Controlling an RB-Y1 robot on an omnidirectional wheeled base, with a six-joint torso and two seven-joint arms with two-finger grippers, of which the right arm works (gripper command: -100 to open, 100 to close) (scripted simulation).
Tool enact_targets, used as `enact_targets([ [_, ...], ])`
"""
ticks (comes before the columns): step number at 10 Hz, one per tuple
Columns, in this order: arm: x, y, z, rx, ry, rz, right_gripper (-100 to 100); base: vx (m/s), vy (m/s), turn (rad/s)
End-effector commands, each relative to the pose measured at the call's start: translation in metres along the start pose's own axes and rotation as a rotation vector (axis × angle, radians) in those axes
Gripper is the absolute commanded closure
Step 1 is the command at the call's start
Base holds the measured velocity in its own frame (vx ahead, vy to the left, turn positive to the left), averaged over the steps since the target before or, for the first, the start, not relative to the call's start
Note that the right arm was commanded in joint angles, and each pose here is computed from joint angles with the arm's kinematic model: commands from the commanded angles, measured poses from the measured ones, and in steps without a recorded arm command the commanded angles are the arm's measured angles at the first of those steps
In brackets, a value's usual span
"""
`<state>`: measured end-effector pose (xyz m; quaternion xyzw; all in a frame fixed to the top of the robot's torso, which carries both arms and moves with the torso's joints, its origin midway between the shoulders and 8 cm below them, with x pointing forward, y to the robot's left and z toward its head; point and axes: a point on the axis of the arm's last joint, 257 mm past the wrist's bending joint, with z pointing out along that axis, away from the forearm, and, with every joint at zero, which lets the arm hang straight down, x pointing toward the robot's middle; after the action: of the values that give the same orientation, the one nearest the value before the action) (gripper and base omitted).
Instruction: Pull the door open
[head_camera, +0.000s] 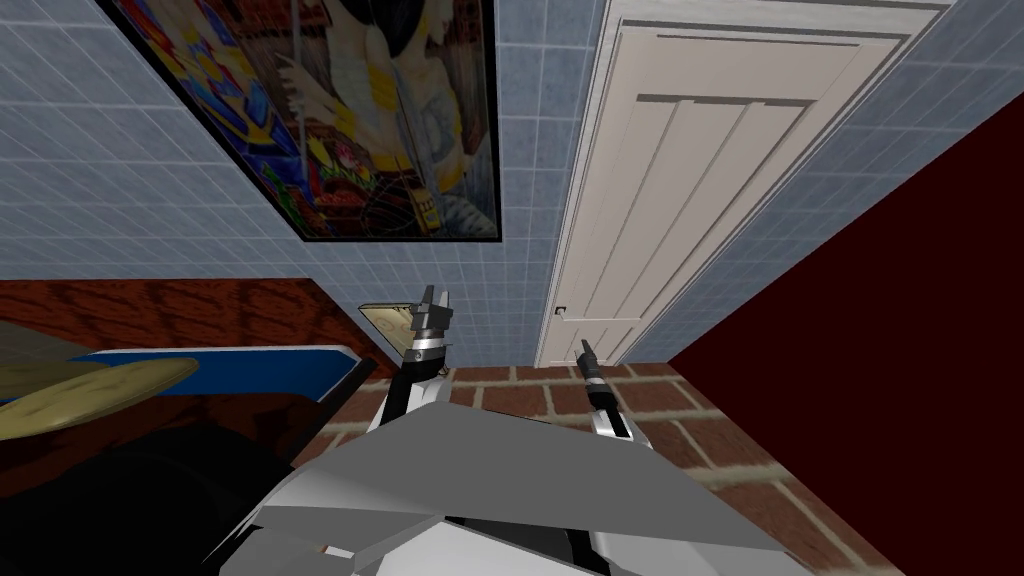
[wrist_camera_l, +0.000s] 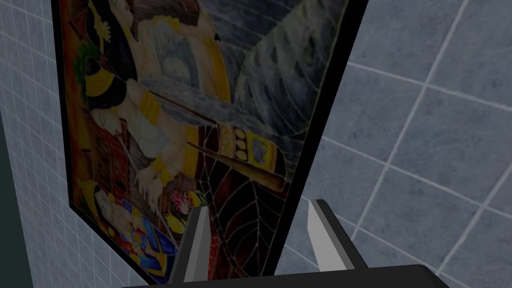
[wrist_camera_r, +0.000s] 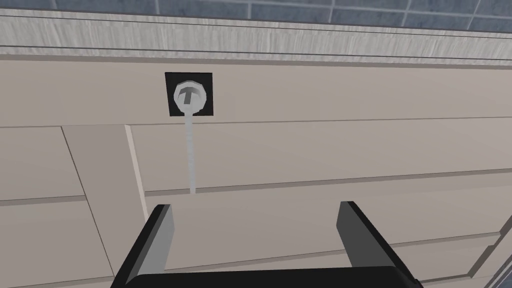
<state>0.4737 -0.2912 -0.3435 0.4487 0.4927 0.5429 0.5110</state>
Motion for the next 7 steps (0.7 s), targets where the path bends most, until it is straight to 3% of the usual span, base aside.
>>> enact_targets([
  [1, -0.003, -0.009, -0.0024, 0.019, 0.000, 0.005, -100, 0.075, -0.066, 0.082],
  [7, -0.011, -0.029, -0.0071, 0.064, -0.002, 0.017, -100, 0.058, -0.055, 0.071],
])
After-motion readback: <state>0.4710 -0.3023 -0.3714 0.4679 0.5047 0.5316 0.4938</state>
